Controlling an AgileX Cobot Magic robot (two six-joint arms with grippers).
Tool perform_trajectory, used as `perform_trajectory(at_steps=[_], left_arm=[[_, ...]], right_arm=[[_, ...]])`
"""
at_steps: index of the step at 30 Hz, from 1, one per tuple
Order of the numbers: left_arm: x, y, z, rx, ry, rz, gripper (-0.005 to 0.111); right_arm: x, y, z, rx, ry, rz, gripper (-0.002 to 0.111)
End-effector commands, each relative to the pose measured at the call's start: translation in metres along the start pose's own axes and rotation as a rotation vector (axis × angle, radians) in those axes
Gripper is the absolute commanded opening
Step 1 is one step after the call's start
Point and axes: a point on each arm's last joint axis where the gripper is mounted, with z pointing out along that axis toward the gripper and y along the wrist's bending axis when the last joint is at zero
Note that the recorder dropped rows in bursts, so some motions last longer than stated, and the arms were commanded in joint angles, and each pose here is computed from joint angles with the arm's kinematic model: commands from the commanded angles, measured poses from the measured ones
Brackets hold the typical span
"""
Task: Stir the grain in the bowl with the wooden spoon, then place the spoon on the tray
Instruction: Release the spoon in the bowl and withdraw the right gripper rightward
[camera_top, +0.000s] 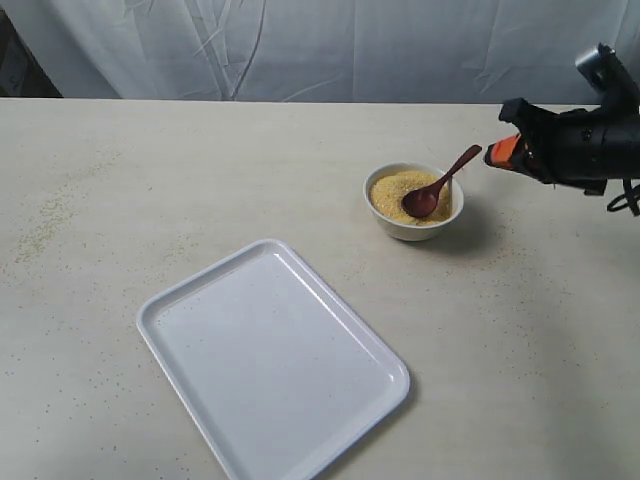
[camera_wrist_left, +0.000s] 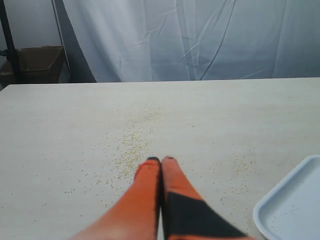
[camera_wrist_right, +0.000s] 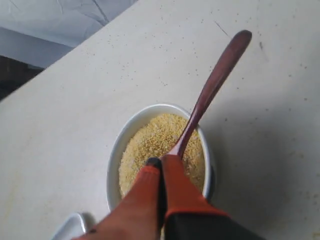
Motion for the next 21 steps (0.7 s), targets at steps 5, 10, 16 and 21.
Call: perform_trajectory(at_steps=[5,10,16,21], left_arm=[[0.0,0.0,0.0,0.001,-0.014,-0.001,0.0],[0.0,0.0,0.0,0.001,-0.014,-0.001,0.0],[0.0,0.0,0.0,0.001,-0.014,-0.001,0.0],[0.0,0.0,0.0,0.001,-0.014,-0.001,0.0]], right_arm=[[-0.041,0.0,-0.027,0.44,0.241,-0.158,-0.001],[-0.027,0.018,-0.039,0.366,-0.136,-0.052,-0.001],[0.02,0.028,-0.036,0.21,-0.145,-0.075,-0.001],[0.03,0.051,-0.031,-0.072,-0.056,-0.171,-0.001]])
